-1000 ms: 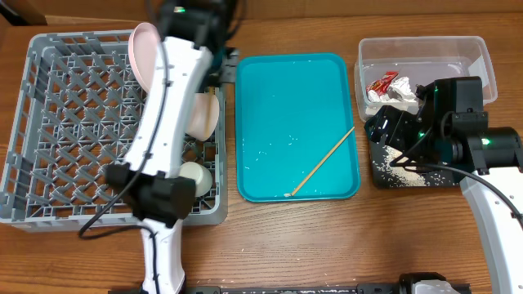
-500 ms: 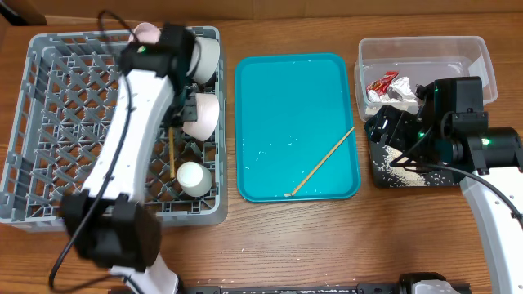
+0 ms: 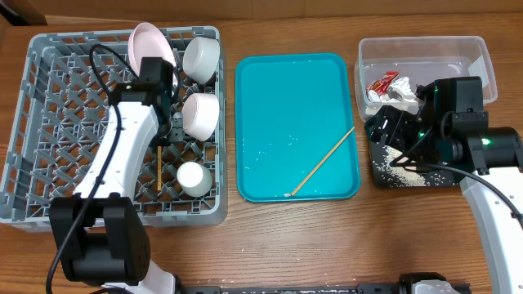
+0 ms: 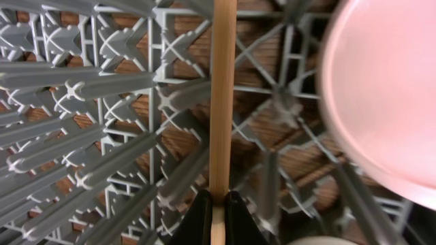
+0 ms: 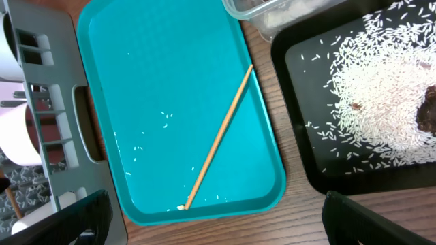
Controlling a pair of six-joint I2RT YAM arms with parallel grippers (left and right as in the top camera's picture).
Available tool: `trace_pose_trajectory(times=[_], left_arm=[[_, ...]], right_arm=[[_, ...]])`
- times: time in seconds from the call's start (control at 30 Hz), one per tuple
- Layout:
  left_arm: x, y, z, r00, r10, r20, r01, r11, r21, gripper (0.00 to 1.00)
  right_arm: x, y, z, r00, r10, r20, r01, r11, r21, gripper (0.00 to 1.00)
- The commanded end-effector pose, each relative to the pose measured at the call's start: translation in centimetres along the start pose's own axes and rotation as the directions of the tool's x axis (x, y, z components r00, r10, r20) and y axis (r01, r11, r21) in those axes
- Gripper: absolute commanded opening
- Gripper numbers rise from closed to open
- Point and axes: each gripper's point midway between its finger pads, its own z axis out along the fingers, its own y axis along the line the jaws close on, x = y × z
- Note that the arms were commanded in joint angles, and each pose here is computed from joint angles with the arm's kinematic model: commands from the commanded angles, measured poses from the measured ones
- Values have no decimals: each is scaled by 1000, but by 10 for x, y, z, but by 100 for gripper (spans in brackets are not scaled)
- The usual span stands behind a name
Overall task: Sort waste into correct bins and load items into the dishwasher
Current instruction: 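Carry the chopstick with the left gripper and drop it into the rack, then move the left gripper back over the remaining chopstick on the teal tray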
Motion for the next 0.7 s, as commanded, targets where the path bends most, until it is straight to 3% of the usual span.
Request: trace_pose_trajectory(times=[0.0,0.03,0.07,0.13,0.2,0.33,0.5,0.67], left_arm=[[1,3,4,1000,9,4,-9,1000,0,4],[0,3,4,1000,8,8,-8,1000,0,4],[-2,3,4,1000,7,15,-7,1000,1,13],[-3,3,4,1000,6,20,-6,1000,1,41],[-6,1,1,1000,8,28,-8,1000,7,53],[-21,-15,-20,997,16,71,-22,996,85,54],[-51,-60,-83,980,51,190,-100,960,261,50],[-50,-146,-131,901,252,353,-383,844,377,55]], right_arm=[[-5,2,-4,1000,-6,23,6,1000,-2,100],[-5,2,-4,1000,-6,23,6,1000,-2,100],[-5,2,-4,1000,-6,23,6,1000,-2,100],[-5,2,-4,1000,-6,23,6,1000,-2,100],[-5,2,-4,1000,-6,23,6,1000,-2,100],[-5,2,-4,1000,-6,23,6,1000,-2,100],[-5,2,-4,1000,-6,23,6,1000,-2,100],[-5,2,-4,1000,-6,22,6,1000,-1,100]])
